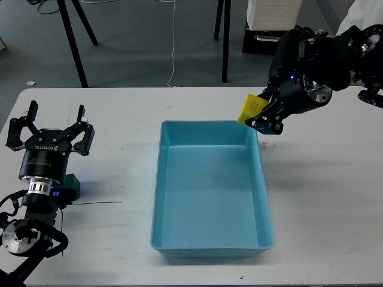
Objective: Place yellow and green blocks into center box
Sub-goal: 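Lift the yellow cube with the right gripper and lower it into the tub, then open the right gripper, withdraw it, and move the left gripper toward the green cube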
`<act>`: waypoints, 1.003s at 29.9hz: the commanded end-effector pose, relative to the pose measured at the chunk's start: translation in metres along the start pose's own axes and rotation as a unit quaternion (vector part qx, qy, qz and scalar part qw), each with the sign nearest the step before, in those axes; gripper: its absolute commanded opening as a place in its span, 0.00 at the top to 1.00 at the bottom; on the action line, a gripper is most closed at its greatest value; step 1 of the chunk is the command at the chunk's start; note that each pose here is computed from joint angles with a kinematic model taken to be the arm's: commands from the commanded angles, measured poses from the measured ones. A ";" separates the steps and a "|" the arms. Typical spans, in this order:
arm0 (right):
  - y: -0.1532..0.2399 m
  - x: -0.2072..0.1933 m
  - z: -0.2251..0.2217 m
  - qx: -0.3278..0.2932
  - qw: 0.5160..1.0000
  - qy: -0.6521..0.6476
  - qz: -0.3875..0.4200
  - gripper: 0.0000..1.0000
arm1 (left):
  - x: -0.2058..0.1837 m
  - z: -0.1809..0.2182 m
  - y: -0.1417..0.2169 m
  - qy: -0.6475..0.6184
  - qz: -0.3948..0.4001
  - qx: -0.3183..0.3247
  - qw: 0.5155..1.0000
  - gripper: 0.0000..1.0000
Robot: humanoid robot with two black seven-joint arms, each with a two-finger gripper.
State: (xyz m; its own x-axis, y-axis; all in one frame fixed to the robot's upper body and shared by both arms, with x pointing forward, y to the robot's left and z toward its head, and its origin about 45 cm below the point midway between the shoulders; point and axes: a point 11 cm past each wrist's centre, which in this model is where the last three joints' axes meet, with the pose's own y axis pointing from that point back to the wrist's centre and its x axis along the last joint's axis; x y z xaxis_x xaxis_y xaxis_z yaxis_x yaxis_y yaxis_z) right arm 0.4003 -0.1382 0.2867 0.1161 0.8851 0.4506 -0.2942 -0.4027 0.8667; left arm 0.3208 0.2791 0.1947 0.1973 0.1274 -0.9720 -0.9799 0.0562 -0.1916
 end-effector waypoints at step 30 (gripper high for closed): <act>-0.088 0.013 -0.059 0.094 0.994 -0.030 -0.037 0.02 | -0.031 0.018 -0.022 -0.154 -0.070 0.052 0.984 0.00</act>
State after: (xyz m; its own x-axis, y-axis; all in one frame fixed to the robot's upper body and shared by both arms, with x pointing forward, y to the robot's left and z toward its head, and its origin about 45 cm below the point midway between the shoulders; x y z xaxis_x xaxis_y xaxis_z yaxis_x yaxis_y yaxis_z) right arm 0.3680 -0.0773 0.1953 0.1445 0.9206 0.3629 -0.1032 -0.3507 0.9308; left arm 0.3360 0.2864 0.2232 0.2999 0.2939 -0.9076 -0.9528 0.1394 -0.2697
